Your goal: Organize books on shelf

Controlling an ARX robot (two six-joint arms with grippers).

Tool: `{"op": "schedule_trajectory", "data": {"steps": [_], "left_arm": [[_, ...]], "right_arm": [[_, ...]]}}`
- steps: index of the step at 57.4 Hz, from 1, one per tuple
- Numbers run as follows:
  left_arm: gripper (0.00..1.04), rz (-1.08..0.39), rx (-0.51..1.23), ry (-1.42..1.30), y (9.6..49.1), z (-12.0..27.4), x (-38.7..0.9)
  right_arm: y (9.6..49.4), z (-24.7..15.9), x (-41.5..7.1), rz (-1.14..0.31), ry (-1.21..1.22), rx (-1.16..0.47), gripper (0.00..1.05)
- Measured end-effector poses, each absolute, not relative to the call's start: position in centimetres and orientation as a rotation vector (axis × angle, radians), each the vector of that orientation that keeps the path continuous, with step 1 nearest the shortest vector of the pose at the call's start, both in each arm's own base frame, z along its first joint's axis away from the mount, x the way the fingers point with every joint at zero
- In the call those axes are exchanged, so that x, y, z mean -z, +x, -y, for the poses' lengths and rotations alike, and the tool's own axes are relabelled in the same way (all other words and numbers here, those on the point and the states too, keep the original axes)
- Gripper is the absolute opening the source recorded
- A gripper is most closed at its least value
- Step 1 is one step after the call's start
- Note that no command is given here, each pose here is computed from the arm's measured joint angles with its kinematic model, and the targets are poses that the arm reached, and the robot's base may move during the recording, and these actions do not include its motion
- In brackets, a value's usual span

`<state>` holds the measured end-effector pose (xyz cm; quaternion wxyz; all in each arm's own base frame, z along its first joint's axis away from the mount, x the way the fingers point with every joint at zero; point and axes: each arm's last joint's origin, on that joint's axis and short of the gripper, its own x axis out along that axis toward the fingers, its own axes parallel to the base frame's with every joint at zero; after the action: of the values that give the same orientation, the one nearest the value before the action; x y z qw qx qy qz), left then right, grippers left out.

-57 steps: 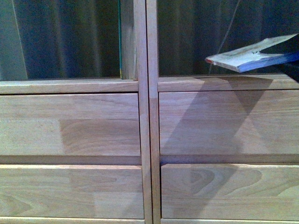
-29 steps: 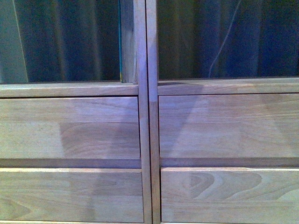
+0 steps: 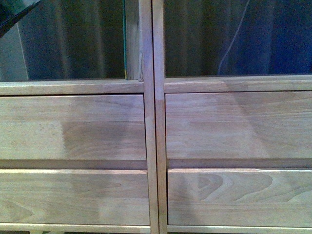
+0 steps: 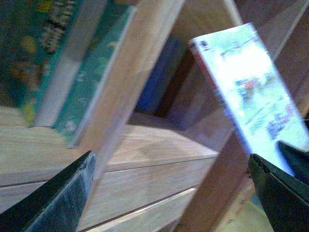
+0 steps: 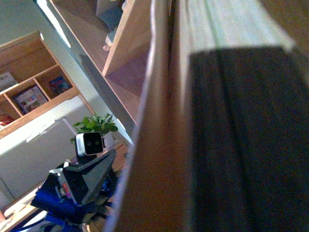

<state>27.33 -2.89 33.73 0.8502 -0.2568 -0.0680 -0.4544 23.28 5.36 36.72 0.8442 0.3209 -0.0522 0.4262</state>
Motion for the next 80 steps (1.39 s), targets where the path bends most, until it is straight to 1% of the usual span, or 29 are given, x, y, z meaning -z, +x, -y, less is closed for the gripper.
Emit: {"op": "schedule_trajectory", "data": {"steps": [9, 16, 26, 47, 58, 80], "left_arm": [[0.97, 0.167, 1.136, -0.672, 27.2, 4.7, -33.9], [0.97, 0.185, 1.196, -0.702, 26.8, 5.3, -34.2], [0.97, 0.19, 1.202, -0.7, 26.8, 5.3, -34.2], [0.97, 0.191, 1.202, -0.7, 26.8, 5.3, -34.2], [0.97, 0.19, 1.202, -0.7, 26.8, 5.3, -34.2], [0.97, 0.179, 1.208, -0.717, 26.7, 5.4, -34.2]], "right_arm": [[23.2, -5.6, -36.8, 0.121, 0.668, -0.925, 0.07], [23.0, -5.7, -36.9, 0.138, 0.655, -0.956, 0.07], [22.9, -5.8, -36.0, 0.118, 0.652, -0.992, 0.07], [22.6, -6.3, -34.9, 0.049, 0.731, -1.099, 0.07], [22.1, -7.3, -33.9, -0.025, 0.733, -1.174, 0.07], [20.7, -8.1, -33.6, -0.036, 0.688, -1.325, 0.07]]}}
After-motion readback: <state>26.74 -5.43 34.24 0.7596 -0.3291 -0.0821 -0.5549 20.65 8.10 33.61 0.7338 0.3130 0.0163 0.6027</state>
